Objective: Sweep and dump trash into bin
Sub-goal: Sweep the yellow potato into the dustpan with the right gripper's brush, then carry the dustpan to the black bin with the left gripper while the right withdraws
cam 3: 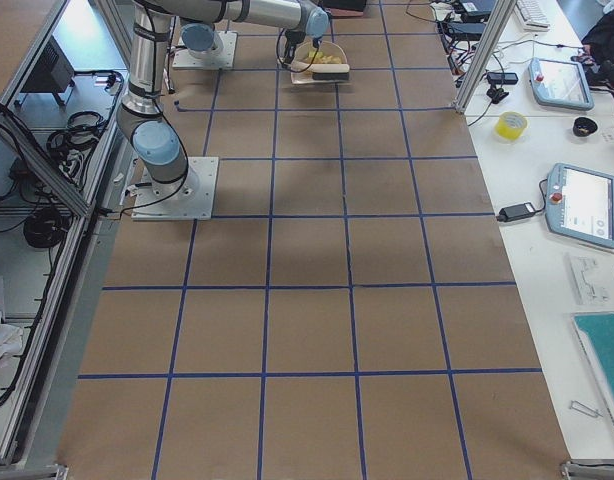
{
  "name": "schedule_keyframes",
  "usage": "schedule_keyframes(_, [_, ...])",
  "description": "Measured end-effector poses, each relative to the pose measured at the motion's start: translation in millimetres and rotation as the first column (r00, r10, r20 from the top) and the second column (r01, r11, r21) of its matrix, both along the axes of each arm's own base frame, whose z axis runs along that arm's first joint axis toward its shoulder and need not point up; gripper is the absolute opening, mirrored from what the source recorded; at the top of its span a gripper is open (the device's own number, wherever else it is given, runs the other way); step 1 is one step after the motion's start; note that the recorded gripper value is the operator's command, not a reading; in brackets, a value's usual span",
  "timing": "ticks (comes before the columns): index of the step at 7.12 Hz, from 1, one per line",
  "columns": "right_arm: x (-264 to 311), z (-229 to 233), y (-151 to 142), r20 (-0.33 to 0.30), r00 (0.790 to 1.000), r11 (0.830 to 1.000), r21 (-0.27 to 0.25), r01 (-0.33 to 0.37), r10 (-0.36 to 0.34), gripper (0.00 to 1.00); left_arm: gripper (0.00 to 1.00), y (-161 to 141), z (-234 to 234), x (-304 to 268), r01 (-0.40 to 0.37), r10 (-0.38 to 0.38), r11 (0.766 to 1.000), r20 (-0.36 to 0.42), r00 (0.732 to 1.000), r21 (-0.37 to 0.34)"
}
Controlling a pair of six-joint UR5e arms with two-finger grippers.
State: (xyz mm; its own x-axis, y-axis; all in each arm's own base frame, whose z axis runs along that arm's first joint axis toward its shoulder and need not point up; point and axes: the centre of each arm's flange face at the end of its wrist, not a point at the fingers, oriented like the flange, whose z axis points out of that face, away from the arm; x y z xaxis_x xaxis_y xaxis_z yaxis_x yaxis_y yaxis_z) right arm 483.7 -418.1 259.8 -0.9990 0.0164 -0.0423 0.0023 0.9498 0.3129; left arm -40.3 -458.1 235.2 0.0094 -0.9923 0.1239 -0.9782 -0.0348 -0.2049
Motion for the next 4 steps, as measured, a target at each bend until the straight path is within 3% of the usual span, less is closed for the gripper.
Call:
schedule_keyframes(2, [-85,35,-44,-0.036,0.996,0.997,0.022,-0.078,0.078,0.0,0.0,-1,2,-2,0.004,-0.004,1.0,-0.022,1.0,-0.002])
schedule_keyframes(4, [-183,65,-86,-0.073,0.991,0.993,0.029,-0.113,0.114,0.0,0.0,-11,17,-3,0.005,-0.003,1.0,-0.091,0.996,0.025])
